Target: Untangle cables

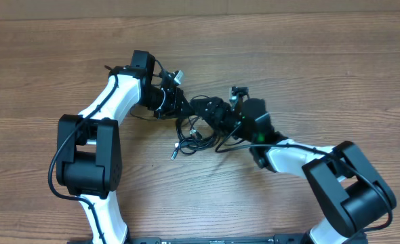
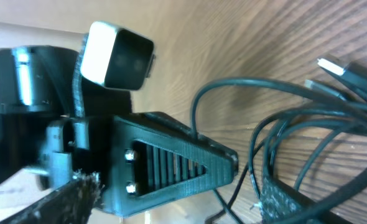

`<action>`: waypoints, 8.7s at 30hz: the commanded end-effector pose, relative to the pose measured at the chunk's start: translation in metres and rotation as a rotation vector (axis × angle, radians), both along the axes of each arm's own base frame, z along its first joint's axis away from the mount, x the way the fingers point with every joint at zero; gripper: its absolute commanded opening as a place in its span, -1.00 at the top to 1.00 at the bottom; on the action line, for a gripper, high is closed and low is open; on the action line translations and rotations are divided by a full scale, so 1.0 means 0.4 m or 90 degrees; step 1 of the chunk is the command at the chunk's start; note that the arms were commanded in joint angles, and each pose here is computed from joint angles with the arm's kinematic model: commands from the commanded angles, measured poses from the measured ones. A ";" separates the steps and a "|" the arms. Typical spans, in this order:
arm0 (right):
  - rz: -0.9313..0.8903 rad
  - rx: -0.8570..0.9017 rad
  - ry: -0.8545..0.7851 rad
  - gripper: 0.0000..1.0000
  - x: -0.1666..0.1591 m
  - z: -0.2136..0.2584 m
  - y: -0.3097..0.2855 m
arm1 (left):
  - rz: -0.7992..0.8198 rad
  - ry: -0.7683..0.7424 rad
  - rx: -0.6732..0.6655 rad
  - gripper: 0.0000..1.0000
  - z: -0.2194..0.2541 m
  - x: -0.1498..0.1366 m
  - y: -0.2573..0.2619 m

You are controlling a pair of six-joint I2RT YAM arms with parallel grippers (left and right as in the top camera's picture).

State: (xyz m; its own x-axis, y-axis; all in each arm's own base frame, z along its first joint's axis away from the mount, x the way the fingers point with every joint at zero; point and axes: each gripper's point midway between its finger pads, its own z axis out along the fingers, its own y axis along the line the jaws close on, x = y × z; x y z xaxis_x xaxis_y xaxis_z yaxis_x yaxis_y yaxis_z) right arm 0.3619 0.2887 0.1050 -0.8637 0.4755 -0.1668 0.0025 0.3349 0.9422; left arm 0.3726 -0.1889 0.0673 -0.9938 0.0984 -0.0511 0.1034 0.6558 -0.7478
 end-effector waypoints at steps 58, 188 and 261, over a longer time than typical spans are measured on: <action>0.176 -0.538 -0.173 0.18 -0.114 -0.102 0.001 | -0.013 0.030 -0.062 0.81 0.027 -0.024 -0.049; 0.192 -0.771 0.341 0.92 -0.220 -0.087 -0.499 | -0.191 -0.196 0.097 0.86 -0.053 -0.017 -0.137; 0.043 -0.399 0.362 0.68 -0.214 -0.230 -0.202 | -0.059 -0.091 0.407 0.44 -0.144 -0.015 0.051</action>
State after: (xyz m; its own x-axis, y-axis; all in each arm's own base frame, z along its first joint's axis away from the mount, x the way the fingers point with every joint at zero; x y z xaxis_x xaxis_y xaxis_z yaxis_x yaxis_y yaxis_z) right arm 0.2707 0.1869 0.0076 -0.9279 0.3632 0.0838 0.3668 0.8495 0.3793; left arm 0.3642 -0.1783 0.0152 -0.9533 0.2849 -0.0999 0.3012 0.9203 -0.2496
